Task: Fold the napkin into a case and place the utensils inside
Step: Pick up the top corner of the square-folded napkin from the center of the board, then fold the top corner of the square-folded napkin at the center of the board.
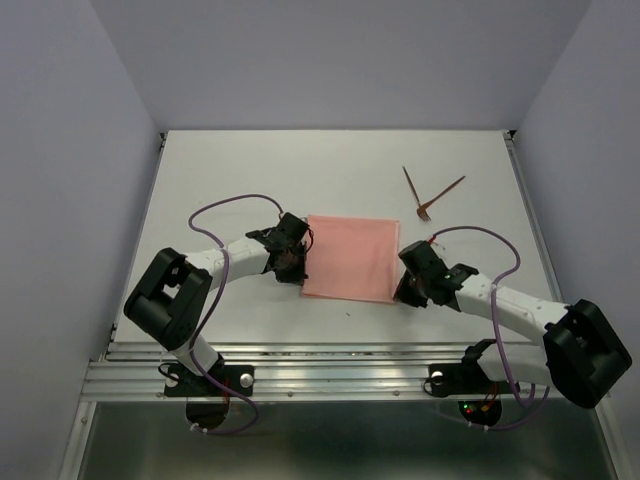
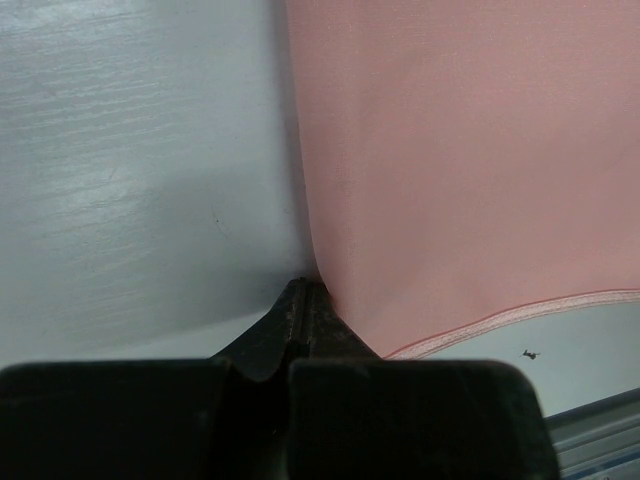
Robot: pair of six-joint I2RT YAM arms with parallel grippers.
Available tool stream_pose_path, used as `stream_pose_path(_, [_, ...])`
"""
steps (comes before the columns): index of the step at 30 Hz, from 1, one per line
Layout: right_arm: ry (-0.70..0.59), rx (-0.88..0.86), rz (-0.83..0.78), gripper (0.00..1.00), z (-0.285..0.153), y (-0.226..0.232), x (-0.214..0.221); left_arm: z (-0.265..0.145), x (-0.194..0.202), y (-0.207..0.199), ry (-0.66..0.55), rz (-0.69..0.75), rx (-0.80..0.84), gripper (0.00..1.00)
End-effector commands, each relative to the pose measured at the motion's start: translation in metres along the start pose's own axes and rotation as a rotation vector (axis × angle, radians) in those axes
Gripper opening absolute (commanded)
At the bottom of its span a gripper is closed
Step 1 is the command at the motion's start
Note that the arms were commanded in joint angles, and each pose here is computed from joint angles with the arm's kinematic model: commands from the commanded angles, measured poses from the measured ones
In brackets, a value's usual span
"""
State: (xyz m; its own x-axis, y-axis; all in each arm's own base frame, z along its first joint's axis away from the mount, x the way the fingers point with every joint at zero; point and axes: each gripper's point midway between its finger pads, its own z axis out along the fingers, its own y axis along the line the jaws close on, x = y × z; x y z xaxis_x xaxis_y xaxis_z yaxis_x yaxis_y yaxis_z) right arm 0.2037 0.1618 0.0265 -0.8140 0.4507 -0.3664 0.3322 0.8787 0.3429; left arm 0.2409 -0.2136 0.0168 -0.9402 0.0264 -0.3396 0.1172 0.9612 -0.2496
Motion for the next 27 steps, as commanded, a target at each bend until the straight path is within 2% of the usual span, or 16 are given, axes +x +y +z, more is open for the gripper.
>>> stream_pose_path(1, [-0.074,-0.052,-0.016,0.01,-0.015,0.022,-0.022,0.002,0.016,0.012,0.037,0.018,-0.038,0.0])
stream_pose_path(14, [-0.083,-0.077,-0.012,0.01,-0.02,0.023,-0.023,0.0,0.012,0.011,0.031,0.021,-0.041,0.0])
stream_pose_path(27, [-0.114,-0.177,-0.061,0.01,-0.021,0.074,-0.047,-0.001,0.008,0.01,0.03,0.026,-0.051,0.0])
